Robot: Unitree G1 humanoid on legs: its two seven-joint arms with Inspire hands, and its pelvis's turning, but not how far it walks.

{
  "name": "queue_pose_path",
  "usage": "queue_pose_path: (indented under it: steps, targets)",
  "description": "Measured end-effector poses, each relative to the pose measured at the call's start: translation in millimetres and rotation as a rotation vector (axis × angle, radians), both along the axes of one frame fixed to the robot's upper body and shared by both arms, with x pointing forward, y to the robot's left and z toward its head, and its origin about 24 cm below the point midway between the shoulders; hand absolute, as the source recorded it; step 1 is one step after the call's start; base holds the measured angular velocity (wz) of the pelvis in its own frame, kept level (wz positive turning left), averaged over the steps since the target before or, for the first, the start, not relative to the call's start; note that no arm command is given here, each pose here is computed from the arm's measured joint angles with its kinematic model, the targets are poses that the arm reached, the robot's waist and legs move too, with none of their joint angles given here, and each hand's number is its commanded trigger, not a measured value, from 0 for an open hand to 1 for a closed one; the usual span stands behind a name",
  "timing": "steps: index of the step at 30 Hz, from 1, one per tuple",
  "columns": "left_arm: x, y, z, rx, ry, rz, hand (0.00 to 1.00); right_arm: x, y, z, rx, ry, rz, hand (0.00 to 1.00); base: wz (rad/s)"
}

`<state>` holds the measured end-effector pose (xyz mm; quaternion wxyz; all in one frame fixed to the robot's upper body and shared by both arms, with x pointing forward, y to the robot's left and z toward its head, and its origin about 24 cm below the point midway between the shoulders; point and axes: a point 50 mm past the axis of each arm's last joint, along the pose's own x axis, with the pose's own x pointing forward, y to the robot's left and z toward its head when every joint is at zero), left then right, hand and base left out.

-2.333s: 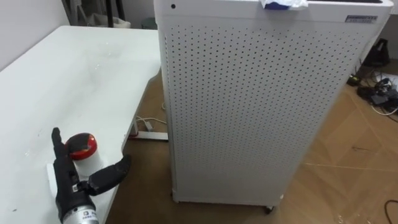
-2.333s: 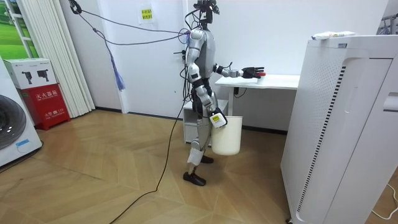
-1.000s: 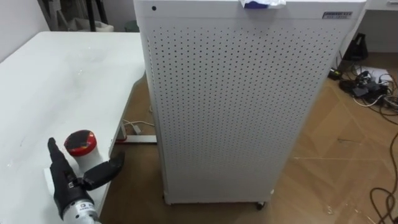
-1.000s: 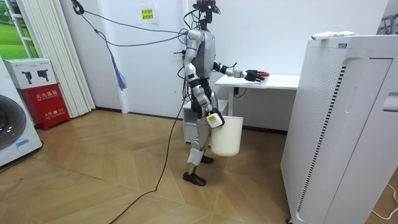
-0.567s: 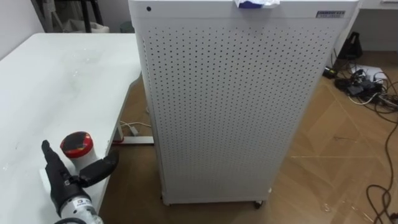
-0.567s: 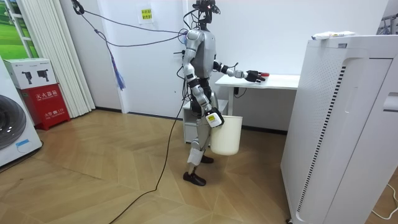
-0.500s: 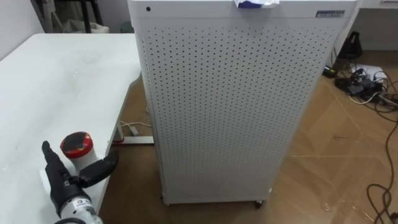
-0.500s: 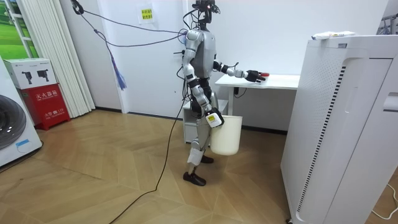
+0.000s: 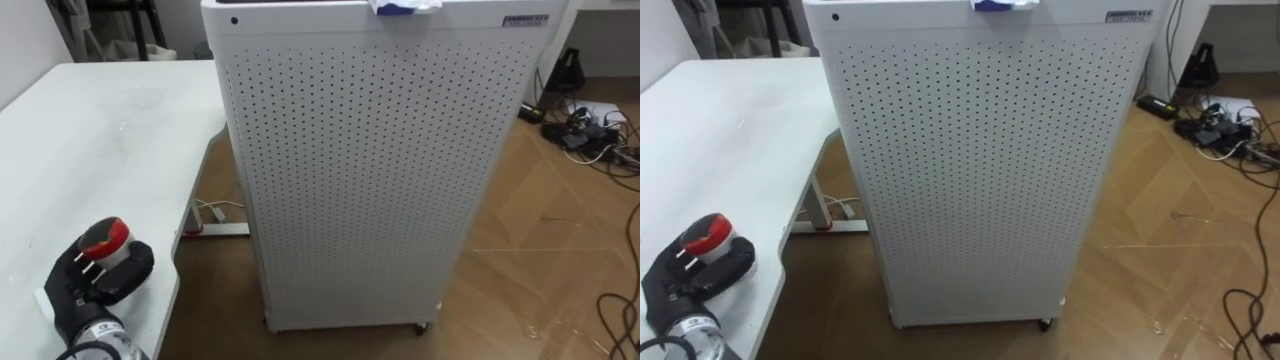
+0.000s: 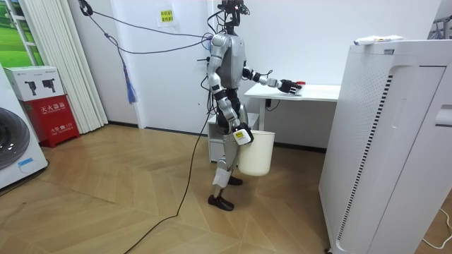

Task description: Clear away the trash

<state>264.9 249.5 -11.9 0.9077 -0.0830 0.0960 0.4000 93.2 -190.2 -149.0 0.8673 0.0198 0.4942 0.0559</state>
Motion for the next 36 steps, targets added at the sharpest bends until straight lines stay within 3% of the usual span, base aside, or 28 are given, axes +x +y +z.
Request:
queue_pose_path:
  steps: [11,24,29,33,36]
  targets:
    - [3.1,-0.8,1.7,-0.008,0.002,-0.001,1.0,0.0,-0.5,0.0,0.005,0.006,0.005,1.0,0.0]
    - [20.0,-19.6,9.6,-0.033,-0.03,-0.157,1.0,7.0,2.7,1.9,0.021,-0.013,0.017,1.0,-0.01]
    - [29.6,-49.6,29.6,-0.041,-0.133,-0.289,1.0,23.4,4.1,6.4,0.02,-0.056,0.028,1.0,-0.01]
    - [31.3,-82.3,57.6,0.006,-0.273,-0.478,1.0,37.1,5.6,9.4,0.017,-0.083,0.034,1.0,0.0]
    - [27.3,-102.1,64.1,0.016,-0.316,-0.614,1.0,47.8,6.0,12.5,0.007,-0.108,0.029,1.0,0.0]
